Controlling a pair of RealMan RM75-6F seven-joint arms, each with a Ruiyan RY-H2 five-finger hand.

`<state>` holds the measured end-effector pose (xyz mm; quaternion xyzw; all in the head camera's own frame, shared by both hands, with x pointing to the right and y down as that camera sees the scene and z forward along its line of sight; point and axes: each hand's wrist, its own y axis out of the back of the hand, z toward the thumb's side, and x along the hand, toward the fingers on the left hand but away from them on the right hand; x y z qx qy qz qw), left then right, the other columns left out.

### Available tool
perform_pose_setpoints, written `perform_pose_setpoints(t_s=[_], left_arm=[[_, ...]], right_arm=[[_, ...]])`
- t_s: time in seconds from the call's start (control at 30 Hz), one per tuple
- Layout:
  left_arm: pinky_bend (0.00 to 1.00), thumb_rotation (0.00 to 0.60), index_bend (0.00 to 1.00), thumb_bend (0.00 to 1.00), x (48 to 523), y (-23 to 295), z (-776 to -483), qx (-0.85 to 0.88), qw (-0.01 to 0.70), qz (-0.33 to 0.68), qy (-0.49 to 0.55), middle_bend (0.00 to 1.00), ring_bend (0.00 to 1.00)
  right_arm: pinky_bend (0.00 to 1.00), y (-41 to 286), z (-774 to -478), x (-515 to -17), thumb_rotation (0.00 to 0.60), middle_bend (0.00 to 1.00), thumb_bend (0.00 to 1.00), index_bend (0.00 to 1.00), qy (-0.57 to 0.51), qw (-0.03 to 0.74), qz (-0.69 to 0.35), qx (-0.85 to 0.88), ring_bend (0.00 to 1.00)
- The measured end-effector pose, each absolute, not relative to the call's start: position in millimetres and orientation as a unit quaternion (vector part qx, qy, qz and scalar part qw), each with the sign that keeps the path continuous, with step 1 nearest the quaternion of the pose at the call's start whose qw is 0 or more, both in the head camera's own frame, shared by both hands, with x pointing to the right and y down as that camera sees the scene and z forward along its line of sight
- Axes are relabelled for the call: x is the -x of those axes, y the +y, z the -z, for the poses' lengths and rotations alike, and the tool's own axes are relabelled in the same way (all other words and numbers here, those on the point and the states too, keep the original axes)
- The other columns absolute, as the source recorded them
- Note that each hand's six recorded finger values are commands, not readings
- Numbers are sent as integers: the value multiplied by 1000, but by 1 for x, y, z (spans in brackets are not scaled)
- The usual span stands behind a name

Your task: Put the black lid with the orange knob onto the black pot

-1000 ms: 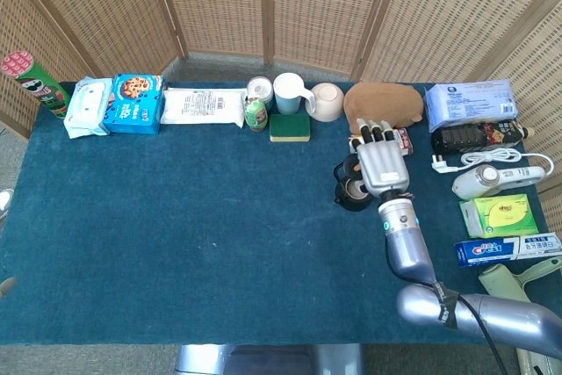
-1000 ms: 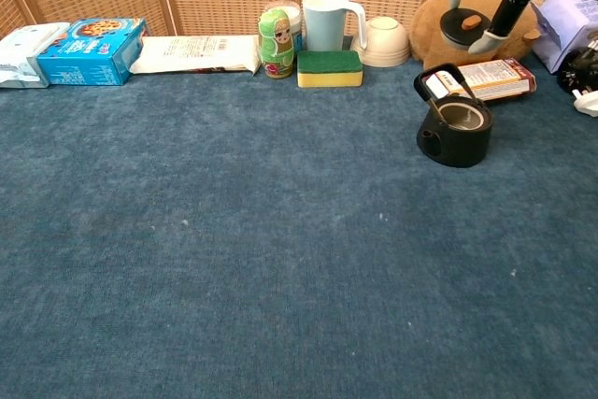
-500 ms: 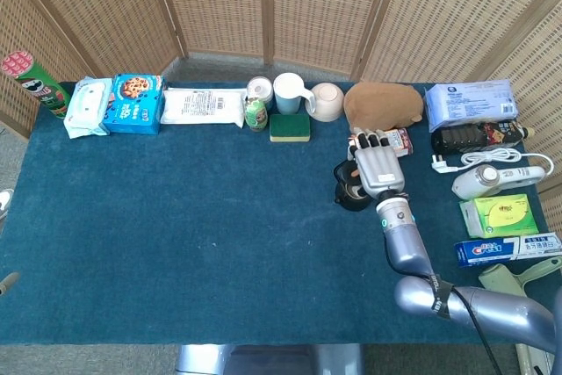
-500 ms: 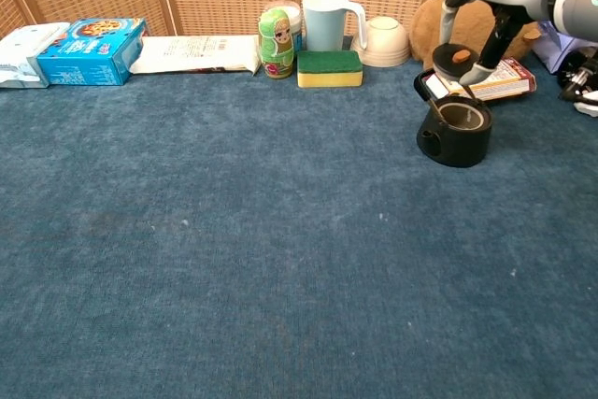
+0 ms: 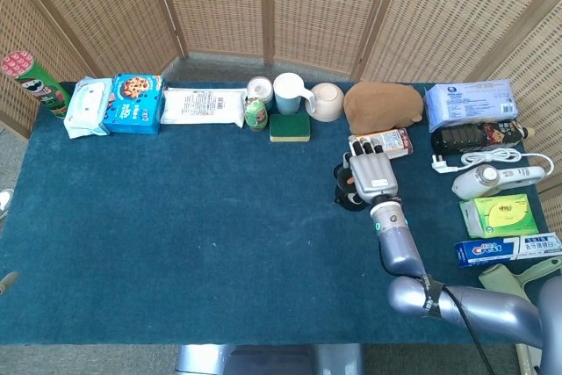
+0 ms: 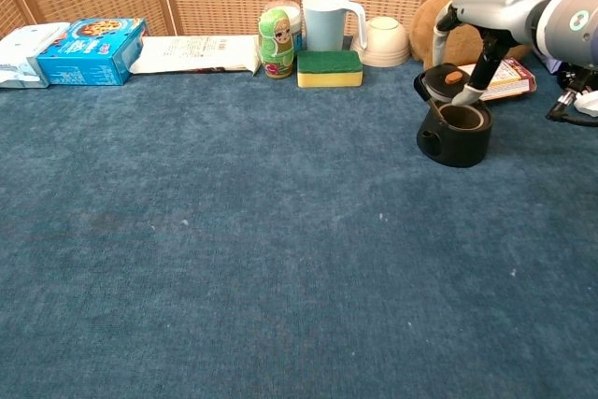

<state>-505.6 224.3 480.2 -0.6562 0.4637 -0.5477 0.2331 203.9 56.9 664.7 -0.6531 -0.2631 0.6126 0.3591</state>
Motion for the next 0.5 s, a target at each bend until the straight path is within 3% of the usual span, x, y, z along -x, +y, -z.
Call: perform_pose_setpoints(t_s=[0.5], left_arm=[[44,600,0,209,505,225,-480,656,234,548,463,0,0]], right_arm=[[0,60,-674,-214,600,73,277,445,-257,349,-623,651,104]])
